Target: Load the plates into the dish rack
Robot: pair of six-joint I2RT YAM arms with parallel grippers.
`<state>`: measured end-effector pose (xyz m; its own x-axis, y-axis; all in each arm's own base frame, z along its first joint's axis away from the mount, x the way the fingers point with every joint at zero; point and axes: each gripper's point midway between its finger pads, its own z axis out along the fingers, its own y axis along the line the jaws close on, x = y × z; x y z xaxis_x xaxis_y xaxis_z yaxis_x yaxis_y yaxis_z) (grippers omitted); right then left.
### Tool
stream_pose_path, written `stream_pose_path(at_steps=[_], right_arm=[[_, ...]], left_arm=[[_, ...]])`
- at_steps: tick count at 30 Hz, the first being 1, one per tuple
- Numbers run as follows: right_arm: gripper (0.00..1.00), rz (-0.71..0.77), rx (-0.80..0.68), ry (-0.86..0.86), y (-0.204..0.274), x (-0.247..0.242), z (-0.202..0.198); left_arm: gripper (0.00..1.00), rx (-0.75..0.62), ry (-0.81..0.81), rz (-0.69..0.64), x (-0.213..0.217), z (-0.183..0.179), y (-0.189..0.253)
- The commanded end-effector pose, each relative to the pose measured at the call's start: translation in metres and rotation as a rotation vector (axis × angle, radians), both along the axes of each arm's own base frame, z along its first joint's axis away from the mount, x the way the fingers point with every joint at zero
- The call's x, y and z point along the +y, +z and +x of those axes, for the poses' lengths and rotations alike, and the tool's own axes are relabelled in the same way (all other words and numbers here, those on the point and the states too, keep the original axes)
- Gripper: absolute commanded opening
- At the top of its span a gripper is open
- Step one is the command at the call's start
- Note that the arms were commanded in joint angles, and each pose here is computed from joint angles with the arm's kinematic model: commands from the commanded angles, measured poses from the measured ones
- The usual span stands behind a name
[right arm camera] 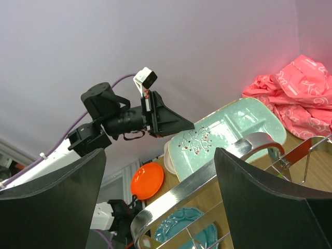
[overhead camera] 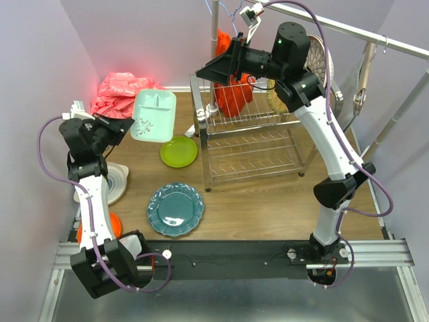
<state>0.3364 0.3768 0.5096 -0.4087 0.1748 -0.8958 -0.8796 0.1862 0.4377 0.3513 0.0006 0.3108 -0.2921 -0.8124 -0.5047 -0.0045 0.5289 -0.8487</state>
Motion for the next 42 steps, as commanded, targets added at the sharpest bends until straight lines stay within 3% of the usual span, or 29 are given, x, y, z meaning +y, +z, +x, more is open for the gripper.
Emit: stream_pose_path(at_steps=[1,14,29,42], right_arm=[[0.93,0.014,-0.005,0.027,0.010,-0.005,-0.011],[0.93,0.011,0.005,0.016,0.008,-0.007,-0.012],[0.93,-0.002,0.022,0.011,0.000,-0.007,-0.011],[0.93,-0.010,0.031,0.016,-0.006,-0.005,-0.008]], left_arm=[[0.00,-0.181,-0.038,0.076,-0.007,-0.003,0.039],[0.00,-0.090,-0.117,0.089,-0.011,0.003,-0.066],[0.00,0.027,-0.168,0.149,-0.008,0.006,-0.146],[0.00,0.104,-0.188,0.166,-0.008,0.001,-0.191]])
